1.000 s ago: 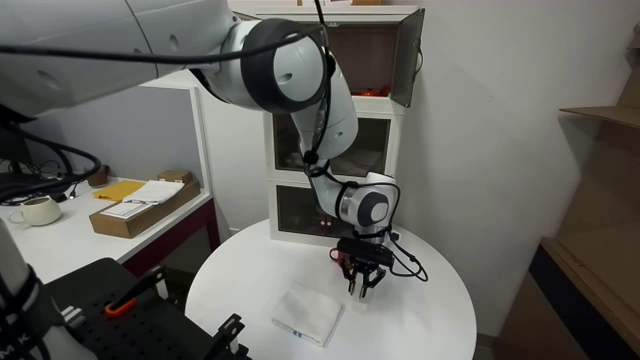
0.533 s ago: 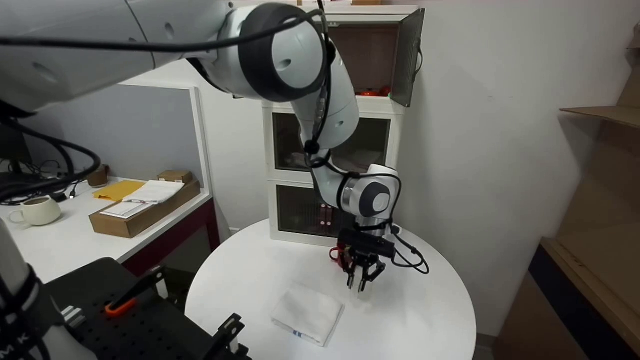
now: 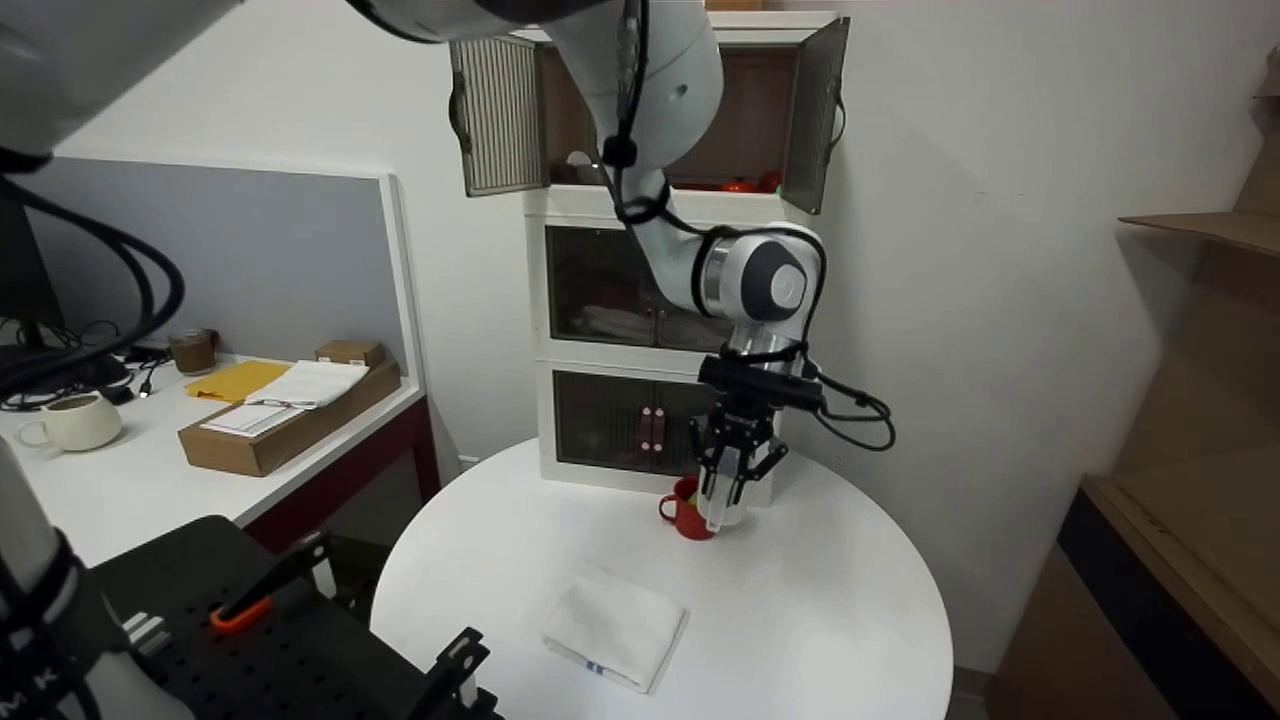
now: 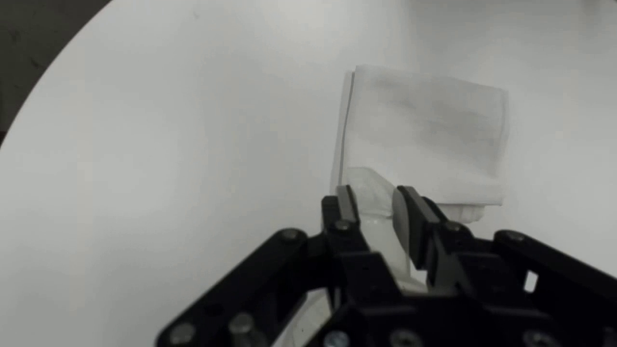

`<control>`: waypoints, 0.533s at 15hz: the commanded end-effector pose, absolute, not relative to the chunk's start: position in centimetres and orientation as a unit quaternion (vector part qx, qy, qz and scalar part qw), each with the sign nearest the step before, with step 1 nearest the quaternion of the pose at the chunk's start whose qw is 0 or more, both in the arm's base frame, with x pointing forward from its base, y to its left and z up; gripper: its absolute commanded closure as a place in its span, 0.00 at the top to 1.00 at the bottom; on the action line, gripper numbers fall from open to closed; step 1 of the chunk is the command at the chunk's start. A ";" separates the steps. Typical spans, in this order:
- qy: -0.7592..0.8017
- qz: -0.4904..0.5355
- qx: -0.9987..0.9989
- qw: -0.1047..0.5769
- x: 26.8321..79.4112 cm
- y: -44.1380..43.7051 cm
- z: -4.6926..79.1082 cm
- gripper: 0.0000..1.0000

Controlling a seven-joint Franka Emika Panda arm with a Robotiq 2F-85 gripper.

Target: Put the clear jar in the top most shelf

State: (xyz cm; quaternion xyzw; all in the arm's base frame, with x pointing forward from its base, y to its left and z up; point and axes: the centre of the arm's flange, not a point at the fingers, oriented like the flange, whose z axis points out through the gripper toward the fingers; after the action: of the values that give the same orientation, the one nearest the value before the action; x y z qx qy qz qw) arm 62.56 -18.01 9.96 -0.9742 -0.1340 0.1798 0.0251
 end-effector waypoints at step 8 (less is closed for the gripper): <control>-0.234 0.288 -0.928 0.025 59.0 -11.1 15.8 0.07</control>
State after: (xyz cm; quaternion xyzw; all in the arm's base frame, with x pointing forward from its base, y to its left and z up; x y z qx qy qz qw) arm 60.35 -13.38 15.15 -0.9391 -0.2061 0.2719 0.0417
